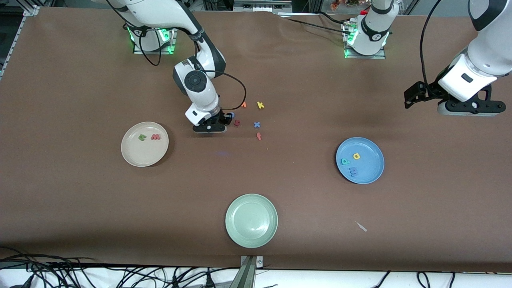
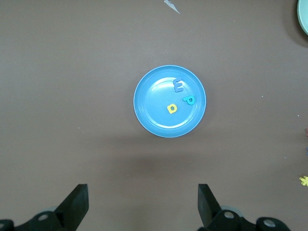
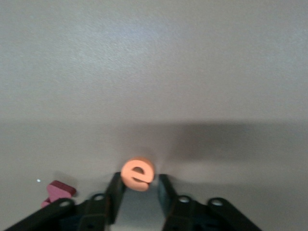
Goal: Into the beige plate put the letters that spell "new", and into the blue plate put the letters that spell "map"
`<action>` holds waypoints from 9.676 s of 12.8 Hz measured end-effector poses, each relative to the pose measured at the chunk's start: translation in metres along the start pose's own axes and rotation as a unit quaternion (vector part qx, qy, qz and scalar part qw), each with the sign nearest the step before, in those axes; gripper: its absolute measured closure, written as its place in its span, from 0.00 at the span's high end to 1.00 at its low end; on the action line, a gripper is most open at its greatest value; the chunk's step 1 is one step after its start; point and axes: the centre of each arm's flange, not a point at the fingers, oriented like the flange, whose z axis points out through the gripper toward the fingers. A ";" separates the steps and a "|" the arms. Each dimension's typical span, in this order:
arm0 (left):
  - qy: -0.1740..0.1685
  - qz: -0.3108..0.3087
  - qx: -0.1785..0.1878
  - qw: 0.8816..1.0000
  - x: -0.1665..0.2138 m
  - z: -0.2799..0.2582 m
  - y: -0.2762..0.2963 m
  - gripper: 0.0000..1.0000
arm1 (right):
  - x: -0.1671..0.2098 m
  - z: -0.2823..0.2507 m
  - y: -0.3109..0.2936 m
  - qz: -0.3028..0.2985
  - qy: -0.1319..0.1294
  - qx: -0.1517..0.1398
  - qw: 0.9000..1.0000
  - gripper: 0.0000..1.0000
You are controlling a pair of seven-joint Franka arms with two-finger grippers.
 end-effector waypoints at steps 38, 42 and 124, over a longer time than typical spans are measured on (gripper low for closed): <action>-0.007 0.013 0.000 1.000 0.001 0.000 0.008 1.00 | 0.134 -0.138 0.278 -0.185 -0.086 -0.048 0.978 0.48; -0.007 0.013 0.000 1.000 0.001 0.000 0.008 1.00 | 0.147 -0.162 0.273 -0.185 -0.085 -0.044 0.978 0.49; 0.001 0.016 -0.001 1.000 0.005 -0.007 0.011 1.00 | 0.128 -0.417 0.291 -0.182 -0.006 -0.032 0.983 1.00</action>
